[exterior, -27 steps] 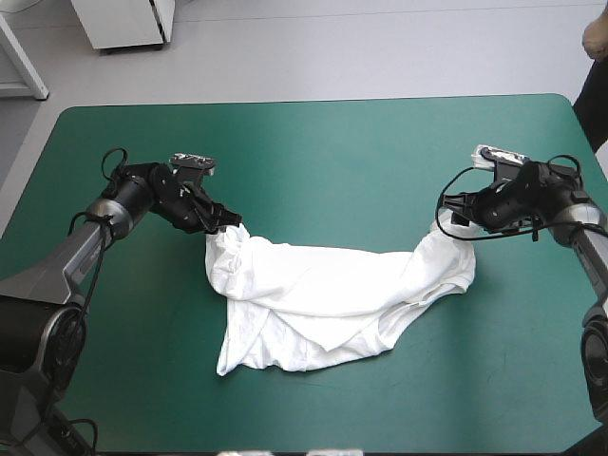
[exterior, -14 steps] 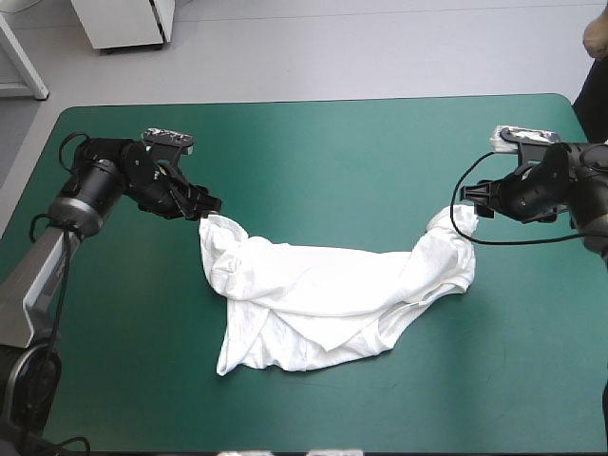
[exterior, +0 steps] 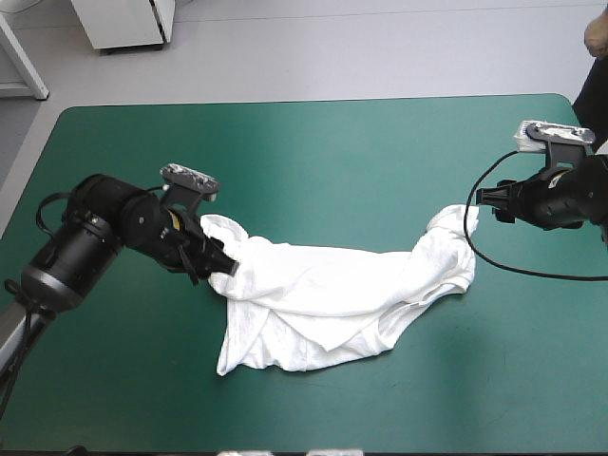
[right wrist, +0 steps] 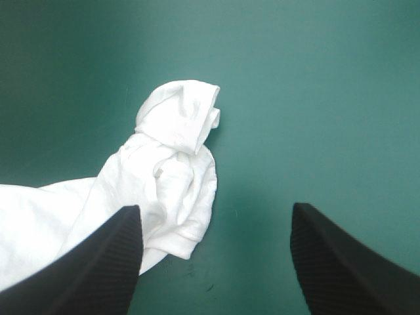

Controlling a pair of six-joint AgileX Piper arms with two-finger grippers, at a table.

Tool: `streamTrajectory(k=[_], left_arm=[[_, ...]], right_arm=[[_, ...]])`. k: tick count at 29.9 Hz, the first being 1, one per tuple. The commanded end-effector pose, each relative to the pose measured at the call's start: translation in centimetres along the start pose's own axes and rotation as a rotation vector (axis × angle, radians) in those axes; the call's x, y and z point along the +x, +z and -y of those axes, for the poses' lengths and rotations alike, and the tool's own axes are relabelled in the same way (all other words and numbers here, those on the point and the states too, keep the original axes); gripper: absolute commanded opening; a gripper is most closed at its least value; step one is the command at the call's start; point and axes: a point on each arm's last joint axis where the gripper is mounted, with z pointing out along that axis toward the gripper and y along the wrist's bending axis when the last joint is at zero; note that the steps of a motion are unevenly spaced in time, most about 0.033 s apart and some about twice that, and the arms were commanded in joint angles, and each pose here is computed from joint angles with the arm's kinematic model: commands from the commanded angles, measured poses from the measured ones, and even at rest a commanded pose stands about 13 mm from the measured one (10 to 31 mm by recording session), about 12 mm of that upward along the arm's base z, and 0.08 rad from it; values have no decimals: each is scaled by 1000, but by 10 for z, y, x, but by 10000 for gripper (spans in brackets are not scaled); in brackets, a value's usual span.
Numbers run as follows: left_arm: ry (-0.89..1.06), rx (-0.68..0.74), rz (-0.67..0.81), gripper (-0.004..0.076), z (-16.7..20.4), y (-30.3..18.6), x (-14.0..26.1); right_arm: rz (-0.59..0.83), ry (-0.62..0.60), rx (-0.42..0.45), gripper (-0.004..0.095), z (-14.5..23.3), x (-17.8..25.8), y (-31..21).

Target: Fold the cloth

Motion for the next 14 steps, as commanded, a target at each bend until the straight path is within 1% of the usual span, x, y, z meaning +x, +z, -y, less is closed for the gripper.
streamTrajectory(k=[1, 5, 8, 11, 14], left_arm=[[4, 31, -46, 409, 25, -7, 24], [40, 44, -153, 409, 49, 20, 51], [24, 42, -198, 409, 58, 40, 66], [0, 39, -212, 409, 58, 54, 75], [-7, 44, -194, 409, 58, 62, 78]], right_arm=[[85, 3, -1, 603, 0, -5, -20], [77, 3, -2, 603, 0, -5, -20], [73, 4, -3, 597, 0, -4, -20], [71, 4, -3, 570, 0, -4, -20], [73, 3, -2, 561, 0, -4, -20]])
